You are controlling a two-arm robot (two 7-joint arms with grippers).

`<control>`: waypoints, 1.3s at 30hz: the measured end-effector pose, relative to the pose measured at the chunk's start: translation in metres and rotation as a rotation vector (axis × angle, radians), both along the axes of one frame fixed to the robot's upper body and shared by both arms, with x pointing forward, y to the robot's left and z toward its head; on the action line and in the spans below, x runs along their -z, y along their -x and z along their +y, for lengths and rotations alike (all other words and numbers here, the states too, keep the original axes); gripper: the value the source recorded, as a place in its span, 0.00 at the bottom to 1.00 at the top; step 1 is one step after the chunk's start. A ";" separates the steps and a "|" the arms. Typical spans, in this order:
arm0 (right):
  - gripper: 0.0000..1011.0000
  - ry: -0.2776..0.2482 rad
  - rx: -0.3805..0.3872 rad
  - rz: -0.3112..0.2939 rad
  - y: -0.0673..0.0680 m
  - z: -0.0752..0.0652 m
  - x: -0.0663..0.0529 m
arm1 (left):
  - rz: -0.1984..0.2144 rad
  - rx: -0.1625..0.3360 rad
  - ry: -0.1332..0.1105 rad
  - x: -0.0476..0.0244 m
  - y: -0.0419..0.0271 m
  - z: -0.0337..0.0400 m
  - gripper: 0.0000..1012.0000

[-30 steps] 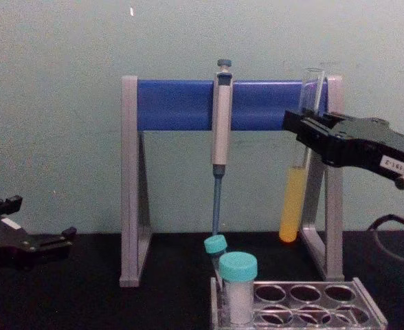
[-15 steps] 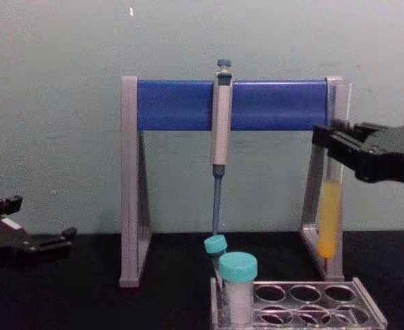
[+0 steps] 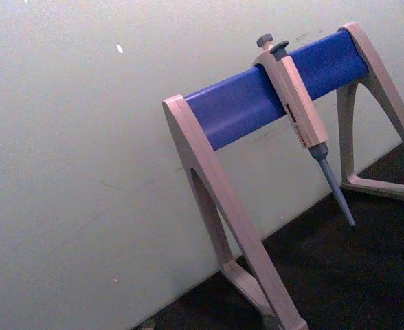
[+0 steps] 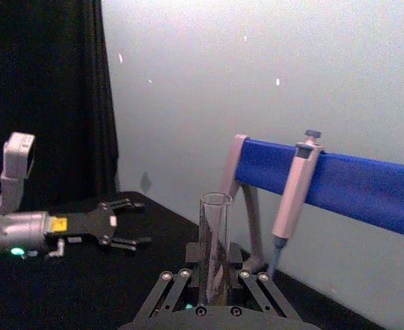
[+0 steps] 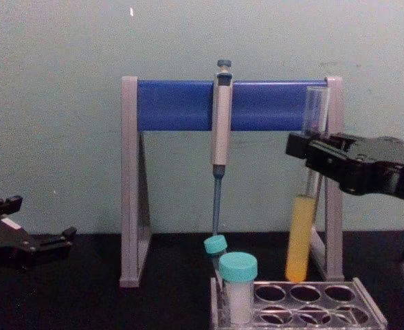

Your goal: Pick up the test tube from the test tube rack, shake it, then place it back into the test tube rack.

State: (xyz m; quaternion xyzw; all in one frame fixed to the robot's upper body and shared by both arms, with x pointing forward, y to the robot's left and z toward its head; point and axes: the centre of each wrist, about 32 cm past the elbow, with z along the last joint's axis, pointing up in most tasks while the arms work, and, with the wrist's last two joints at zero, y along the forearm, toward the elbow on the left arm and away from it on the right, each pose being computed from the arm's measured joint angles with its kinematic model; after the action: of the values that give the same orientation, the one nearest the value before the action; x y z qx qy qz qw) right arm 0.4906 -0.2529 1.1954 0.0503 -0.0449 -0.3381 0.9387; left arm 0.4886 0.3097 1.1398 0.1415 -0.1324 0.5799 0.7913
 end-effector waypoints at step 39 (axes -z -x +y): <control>0.23 0.004 0.157 -0.084 -0.021 -0.006 0.009 | 0.000 0.000 0.000 0.0000 0.0000 0.0000 0.99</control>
State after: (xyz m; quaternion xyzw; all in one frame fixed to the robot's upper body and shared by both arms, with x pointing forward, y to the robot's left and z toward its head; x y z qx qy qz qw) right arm 0.5115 -0.2590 1.1867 0.0588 -0.0885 -0.4080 0.9068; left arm 0.4886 0.3097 1.1398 0.1415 -0.1324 0.5799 0.7913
